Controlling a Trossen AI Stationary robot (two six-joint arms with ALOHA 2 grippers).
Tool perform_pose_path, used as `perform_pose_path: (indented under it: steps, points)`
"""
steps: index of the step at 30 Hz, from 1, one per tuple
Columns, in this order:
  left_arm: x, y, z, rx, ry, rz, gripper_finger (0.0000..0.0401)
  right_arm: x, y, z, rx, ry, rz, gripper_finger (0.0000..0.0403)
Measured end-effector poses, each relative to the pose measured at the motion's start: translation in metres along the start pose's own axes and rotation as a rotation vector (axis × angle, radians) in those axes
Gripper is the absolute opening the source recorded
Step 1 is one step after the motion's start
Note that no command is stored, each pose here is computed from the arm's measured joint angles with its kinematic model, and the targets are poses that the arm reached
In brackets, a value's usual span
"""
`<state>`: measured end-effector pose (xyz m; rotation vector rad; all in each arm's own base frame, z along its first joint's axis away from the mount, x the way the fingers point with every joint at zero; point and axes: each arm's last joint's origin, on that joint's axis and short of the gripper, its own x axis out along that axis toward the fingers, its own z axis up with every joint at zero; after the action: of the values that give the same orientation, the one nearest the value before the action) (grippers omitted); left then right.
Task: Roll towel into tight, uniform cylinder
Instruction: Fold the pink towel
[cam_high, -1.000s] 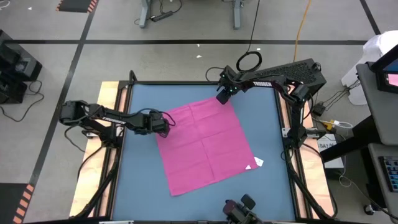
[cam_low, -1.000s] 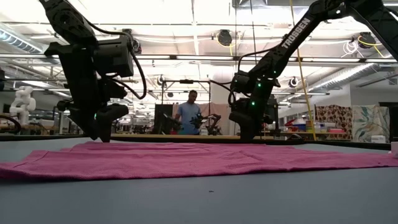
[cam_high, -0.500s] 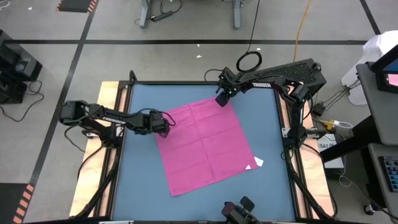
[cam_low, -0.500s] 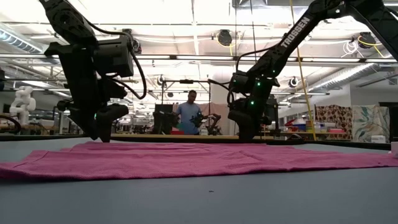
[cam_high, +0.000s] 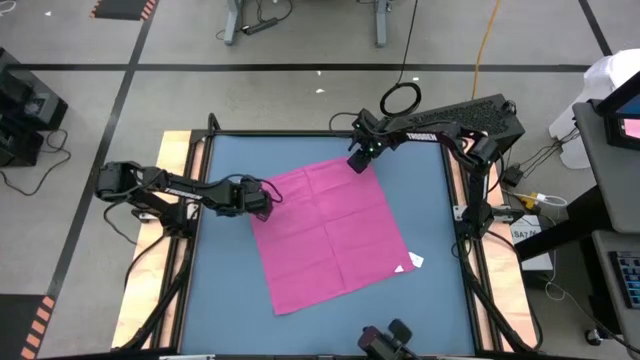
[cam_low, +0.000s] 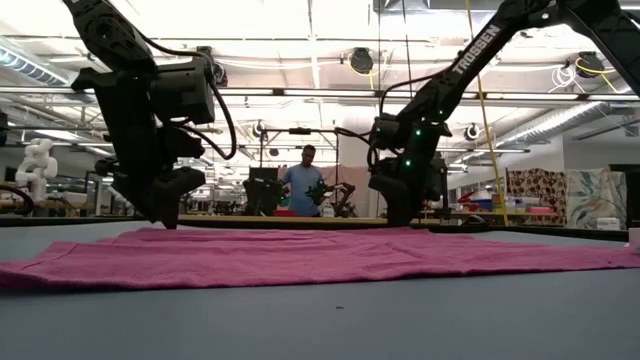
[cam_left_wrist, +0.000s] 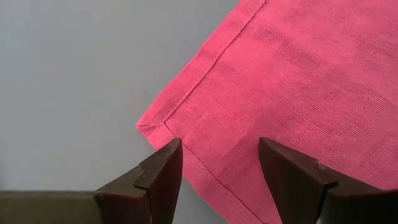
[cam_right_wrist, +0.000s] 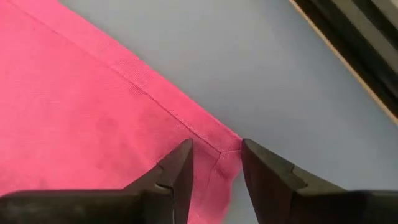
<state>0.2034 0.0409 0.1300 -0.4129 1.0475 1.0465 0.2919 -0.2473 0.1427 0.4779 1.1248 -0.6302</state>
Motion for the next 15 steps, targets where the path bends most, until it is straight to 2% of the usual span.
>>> perform_pose_path:
  steps: [6,15]
  points:
    - [0.0,0.0,0.0,0.004,-0.005,0.004,0.0216,-0.006,-0.002,0.002,0.012,-0.027,-0.073,0.0152]
    - [0.0,0.0,0.001,0.003,-0.017,0.011,0.0216,0.006,-0.006,0.001,0.007,-0.012,-0.04,0.0168]
